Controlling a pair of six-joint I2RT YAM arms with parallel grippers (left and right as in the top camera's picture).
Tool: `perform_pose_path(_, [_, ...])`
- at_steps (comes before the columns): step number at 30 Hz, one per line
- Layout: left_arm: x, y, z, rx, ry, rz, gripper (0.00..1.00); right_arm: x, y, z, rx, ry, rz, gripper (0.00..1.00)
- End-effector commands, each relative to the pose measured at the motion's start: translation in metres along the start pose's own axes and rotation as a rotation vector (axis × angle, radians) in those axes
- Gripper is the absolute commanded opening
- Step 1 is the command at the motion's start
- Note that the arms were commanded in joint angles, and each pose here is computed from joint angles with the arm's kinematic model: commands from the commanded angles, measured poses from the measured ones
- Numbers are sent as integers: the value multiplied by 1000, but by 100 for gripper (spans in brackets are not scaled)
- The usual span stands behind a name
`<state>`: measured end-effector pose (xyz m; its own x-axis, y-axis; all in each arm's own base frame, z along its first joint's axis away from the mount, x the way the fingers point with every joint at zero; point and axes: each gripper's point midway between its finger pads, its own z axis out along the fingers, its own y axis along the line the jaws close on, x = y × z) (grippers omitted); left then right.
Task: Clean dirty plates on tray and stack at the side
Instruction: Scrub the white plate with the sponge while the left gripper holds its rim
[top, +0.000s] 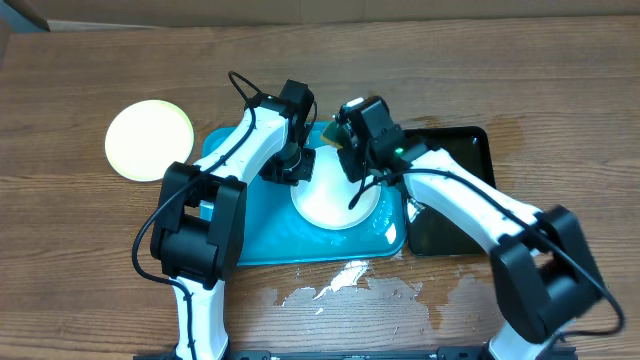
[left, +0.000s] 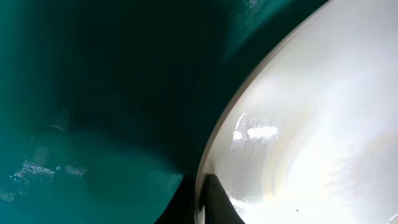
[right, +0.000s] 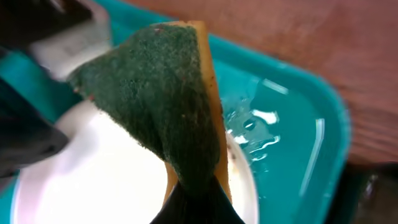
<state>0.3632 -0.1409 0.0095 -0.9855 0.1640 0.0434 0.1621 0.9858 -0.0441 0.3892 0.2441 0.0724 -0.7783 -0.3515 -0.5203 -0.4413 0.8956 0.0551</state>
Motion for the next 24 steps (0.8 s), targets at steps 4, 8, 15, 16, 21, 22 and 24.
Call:
perform_pose_path(4, [8, 7, 10, -51, 33, 31, 4, 21, 16, 24, -106, 76, 10, 4])
perform_pose_path(8, [8, 7, 10, -51, 33, 31, 4, 30, 14, 34, -100, 110, 14, 4])
perform_pose_path(15, [8, 7, 10, -51, 34, 31, 4, 34, -5, 46, -11, 116, 14, 4])
perform_pose_path(16, [8, 7, 10, -51, 34, 31, 4, 38, -6, 51, -7, 127, 10, 4])
perform_pose_path(21, [8, 7, 10, -51, 34, 31, 4, 46, -21, 65, 70, 142, -13, 4])
perform_pose_path(22, [8, 7, 10, -51, 34, 31, 4, 44, -24, 65, 88, 137, -13, 4])
perform_pose_path(24, [8, 8, 10, -55, 33, 31, 4, 41, -31, 64, 131, 124, -16, 4])
